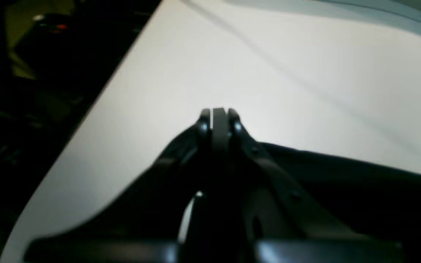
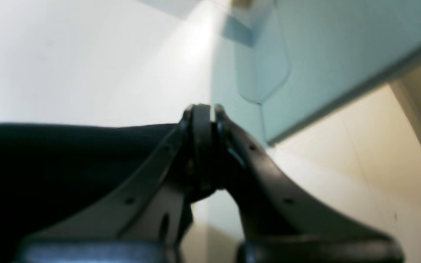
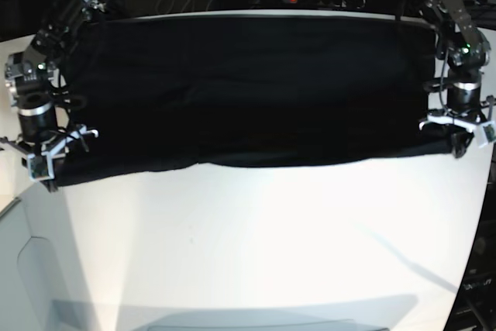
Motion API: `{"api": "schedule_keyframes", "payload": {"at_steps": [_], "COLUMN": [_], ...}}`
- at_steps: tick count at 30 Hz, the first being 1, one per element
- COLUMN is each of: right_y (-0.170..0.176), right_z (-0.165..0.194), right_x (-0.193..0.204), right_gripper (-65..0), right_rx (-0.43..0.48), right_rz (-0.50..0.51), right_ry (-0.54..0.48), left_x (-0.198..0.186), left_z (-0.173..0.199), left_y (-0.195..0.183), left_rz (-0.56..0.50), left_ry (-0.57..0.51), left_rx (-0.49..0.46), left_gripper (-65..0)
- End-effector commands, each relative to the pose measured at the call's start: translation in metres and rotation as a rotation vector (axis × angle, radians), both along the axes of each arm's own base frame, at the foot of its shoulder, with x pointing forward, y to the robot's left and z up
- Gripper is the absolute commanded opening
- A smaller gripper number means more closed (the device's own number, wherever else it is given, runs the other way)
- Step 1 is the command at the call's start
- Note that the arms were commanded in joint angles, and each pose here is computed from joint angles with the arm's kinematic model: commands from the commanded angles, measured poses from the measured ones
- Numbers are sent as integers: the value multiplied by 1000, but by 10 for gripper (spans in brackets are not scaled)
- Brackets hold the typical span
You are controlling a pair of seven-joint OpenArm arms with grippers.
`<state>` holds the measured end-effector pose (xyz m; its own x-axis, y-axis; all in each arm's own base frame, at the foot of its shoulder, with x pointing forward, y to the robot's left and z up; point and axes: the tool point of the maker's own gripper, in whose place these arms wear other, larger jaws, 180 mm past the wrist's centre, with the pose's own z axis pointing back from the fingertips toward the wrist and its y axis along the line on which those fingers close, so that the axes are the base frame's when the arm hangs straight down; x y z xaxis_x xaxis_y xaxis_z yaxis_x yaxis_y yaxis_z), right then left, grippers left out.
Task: Fold the T-shirt properly
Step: 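Pull the folded edge with both grippers toward the arms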
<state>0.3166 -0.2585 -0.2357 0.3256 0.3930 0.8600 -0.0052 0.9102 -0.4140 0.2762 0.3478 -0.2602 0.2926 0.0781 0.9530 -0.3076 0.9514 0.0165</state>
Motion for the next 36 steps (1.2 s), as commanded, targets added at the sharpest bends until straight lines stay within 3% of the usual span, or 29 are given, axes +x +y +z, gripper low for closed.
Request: {"api": "schedule_keyframes", "payload": {"at_steps": [1,12,18,23,30,36], "right_y": [1,3,-6,-1,42,46], "right_z": [8,-48,-64,-83,-92,-86], "right_x": [-2,-54,-78,-103,-133,-146], "right_gripper": [-650,-650,-650,-650,-650,-650], "right_rx": [-8,13,7,25,167,232], "right_rz": [12,-3,-31,-30,12,23], "right_ry": [-31,155,224,294,213,166], "left_x": [-2,-37,-47,-54,-54,-56], "left_z": [17,-3,-13,-17,-18,-21], "left_y": [5,16,11,9,10,11], "left_rz": [15,65,47,44,44,47], "left_ry": [-51,29,33,46,52,63], "left_rx": [31,28,-50,-58,-59,-58], "left_gripper": [-649,-649,-649,-649,-649,-649]}}
